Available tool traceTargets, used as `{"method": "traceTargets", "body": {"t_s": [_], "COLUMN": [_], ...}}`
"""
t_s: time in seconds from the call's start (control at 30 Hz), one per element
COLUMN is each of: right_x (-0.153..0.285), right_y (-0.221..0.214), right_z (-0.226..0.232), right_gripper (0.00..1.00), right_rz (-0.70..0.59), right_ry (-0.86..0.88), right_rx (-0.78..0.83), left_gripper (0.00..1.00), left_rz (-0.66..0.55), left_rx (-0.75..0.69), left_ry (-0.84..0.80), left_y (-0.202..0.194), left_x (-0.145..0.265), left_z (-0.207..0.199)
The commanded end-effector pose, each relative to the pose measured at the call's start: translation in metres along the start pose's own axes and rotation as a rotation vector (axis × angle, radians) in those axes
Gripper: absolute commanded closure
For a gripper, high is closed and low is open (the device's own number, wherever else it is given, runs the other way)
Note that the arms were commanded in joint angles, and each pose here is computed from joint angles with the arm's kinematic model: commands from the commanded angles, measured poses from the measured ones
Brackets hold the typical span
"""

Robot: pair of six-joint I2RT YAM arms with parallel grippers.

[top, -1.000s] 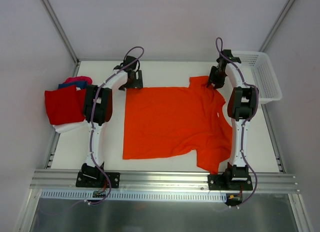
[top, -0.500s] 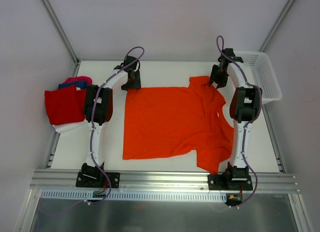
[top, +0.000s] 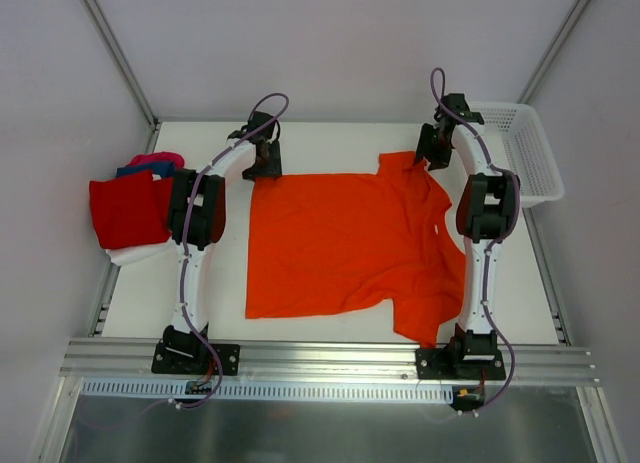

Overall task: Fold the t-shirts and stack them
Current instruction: Fold the tshirt

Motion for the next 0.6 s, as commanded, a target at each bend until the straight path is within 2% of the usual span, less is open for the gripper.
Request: {"method": "traceTargets", "body": {"t_s": [0.0,0.27,0.33,0.37,0.43,0.47,0.5,0.53,0.57], "right_x": [-0.01,-0.015,-0.014,-0.015,-0.016,-0.016,-0.016,-0.016,-0.015], "right_y": [-0.006,-0.015,-0.015,-0.017,-0.018,-0.019,-0.019,-0.02,-0.019], "right_z": [0.003,0.001,0.0,0.001,0.001,0.001,0.0,0.001,0.0], "right_gripper": [0.48,0.5,0.59,0.7,0.81,0.91,0.95,0.99,0.99], "right_rz": [0.036,0.068,0.069,0.076,0.082,0.084,0.085,0.087,0.085], "right_ry": [0.02,0.0,-0.006,-0.004,-0.004,-0.003,-0.005,-0.004,-0.007], "right_rx": [0.009,0.015,0.012,0.013,0.015,0.015,0.015,0.015,0.015], "left_gripper": [0.39,0.4,0.45,0.45,0.46,0.51,0.53,0.58,0.77], "left_rz": [-0.006,-0.003,-0.003,-0.002,-0.002,0.001,0.003,0.002,0.004], "left_rx": [-0.031,-0.029,-0.031,-0.031,-0.033,-0.034,-0.034,-0.034,-0.032], "left_ry": [-0.013,-0.02,-0.017,-0.016,-0.016,-0.013,-0.01,-0.009,-0.006], "left_y": [0.005,0.005,0.005,0.005,0.005,0.004,0.003,0.004,0.003], "left_x": [0.013,0.015,0.015,0.014,0.014,0.012,0.011,0.011,0.01], "left_z": [-0.006,-0.006,-0.006,-0.006,-0.006,-0.005,-0.005,-0.005,-0.005]}}
Point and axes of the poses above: each gripper's point midway between its finger pads, its own x axis back along the fingers, its own z axis along the line the jaws close on, y = z × x, the point moved 10 cm from there along x, back along the fingers, and after that the axes turned 11 degrees about x, right-handed, at the moved point
